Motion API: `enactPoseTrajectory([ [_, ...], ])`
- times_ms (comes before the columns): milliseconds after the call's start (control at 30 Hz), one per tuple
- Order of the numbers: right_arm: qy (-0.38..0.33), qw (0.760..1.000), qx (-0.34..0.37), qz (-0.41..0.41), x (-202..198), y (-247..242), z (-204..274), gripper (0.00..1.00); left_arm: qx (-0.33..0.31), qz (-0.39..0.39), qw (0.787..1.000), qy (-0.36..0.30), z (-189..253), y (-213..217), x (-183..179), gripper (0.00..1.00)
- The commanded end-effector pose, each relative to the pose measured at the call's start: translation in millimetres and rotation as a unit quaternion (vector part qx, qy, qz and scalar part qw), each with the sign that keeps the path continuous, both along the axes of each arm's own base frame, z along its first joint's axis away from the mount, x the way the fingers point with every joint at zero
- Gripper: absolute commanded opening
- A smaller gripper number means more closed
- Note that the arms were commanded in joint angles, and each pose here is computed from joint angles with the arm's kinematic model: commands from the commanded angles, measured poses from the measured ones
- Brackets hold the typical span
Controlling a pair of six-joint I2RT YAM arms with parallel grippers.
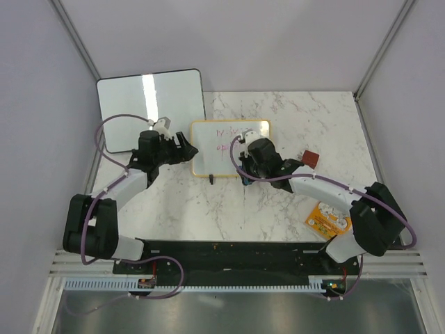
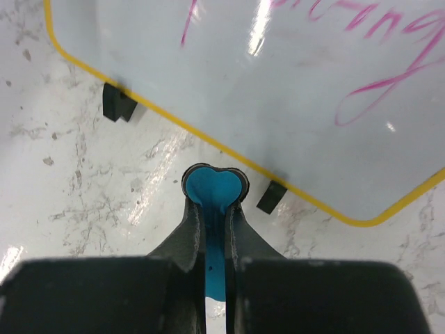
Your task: Erase the whiteboard
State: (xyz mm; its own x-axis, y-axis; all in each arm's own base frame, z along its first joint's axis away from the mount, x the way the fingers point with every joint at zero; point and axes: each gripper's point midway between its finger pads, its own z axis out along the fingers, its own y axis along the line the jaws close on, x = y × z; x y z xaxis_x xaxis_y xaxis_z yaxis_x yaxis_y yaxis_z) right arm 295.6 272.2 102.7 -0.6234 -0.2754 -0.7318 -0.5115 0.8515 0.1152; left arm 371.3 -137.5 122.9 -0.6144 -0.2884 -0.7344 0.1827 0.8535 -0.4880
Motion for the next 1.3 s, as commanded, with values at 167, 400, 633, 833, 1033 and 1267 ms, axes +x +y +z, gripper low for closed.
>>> enactPoseTrajectory([
  [167,-0.066,0.993,0.095,0.003,45,10,64,0.00,-0.057,-0.107,0.978,-0.171,55,-32,67,0.80],
  [400,-0.084,0.991,0.099,-0.015,72,8,68,0.00,-0.115,-0.179,0.961,-0.175,41,-50,87,0.79],
  [633,-0.114,0.986,0.103,-0.065,103,-6,71,0.00,-0.147,-0.217,0.949,-0.173,33,-59,80,0.56],
  [833,-0.143,0.981,0.073,-0.109,126,-27,50,0.00,-0.126,-0.195,0.958,-0.171,33,-51,76,0.22],
  [1033,-0.164,0.977,0.056,-0.125,143,-34,33,0.00,-0.130,-0.178,0.966,-0.138,13,-48,76,0.02],
  [1267,-0.163,0.981,0.060,-0.082,147,-16,11,0.00,-0.132,-0.189,0.964,-0.131,-1,-47,65,0.02],
])
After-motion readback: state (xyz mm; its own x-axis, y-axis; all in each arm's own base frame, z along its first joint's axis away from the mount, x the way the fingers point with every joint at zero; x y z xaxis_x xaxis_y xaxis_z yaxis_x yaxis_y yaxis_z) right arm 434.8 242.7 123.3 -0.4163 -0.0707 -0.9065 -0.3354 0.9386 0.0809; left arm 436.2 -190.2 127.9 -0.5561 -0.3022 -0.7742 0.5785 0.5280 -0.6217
